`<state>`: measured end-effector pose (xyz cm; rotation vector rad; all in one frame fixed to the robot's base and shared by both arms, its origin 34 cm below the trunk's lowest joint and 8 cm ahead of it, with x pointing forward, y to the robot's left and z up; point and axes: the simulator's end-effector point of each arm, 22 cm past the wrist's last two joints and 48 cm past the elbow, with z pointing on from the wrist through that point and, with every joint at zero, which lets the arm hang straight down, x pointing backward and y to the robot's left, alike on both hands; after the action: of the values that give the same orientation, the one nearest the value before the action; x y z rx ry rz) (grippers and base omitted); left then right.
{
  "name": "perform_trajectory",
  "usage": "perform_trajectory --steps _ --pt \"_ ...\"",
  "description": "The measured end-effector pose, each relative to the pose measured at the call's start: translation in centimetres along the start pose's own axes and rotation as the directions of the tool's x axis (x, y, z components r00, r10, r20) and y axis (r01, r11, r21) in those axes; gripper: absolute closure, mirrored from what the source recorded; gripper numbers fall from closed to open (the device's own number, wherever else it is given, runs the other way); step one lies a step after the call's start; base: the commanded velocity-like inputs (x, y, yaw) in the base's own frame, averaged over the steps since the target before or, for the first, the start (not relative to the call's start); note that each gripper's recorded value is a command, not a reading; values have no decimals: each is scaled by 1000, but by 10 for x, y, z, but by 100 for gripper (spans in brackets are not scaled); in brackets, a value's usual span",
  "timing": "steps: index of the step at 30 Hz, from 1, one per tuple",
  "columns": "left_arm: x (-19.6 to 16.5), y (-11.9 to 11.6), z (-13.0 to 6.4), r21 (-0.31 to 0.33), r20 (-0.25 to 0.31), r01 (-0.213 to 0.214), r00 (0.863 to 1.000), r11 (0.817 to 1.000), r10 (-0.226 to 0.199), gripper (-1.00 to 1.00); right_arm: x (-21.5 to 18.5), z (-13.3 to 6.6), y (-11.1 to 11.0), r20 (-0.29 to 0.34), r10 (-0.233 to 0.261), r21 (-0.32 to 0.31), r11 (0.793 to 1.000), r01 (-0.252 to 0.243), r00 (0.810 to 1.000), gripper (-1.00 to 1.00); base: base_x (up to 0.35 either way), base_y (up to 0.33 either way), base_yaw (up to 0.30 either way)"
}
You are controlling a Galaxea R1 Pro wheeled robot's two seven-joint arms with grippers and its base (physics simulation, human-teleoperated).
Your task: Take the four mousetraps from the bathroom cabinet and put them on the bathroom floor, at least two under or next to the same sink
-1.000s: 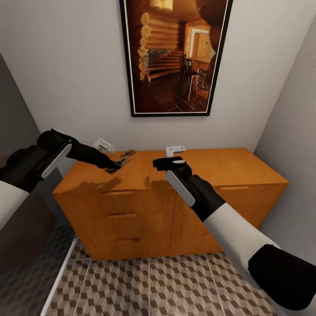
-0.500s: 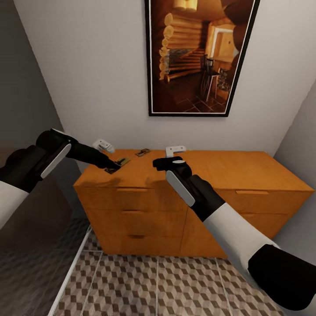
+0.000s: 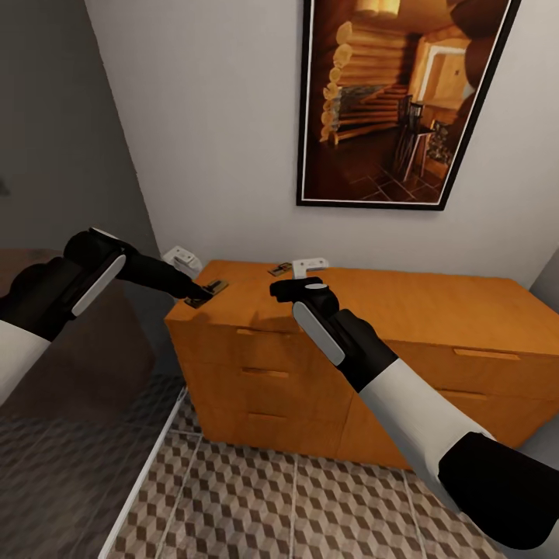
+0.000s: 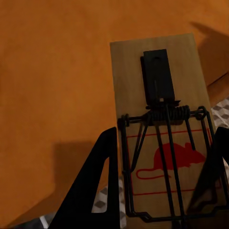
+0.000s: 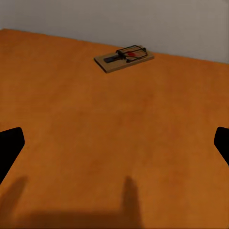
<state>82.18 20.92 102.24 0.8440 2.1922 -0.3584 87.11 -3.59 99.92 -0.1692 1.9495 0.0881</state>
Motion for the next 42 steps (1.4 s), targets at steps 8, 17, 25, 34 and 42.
perform_trajectory --steps 8,17,25,34,42 --pt "0 -1 0 1 0 -1 1000 1000 1 100 0 0 0 -1 1 -1 1000 -1 1000 -100 0 0 4" --pt "0 -1 1 2 -1 -1 1000 1000 1 100 2 1 0 -2 2 0 1000 -2 1000 -100 0 0 0" --pt "0 -1 0 1 -1 0 1000 1000 0 100 9 1 1 -13 4 -3 1000 -4 1000 -100 143 0 0" --pt "-2 -5 0 10 4 -6 1000 1000 6 100 39 14 -12 -82 5 41 999 -1 997 -100 159 0 0" --pt "-4 -8 0 19 8 -12 1000 1000 12 100 63 38 -47 -186 -15 138 990 41 982 -100 2 0 0"
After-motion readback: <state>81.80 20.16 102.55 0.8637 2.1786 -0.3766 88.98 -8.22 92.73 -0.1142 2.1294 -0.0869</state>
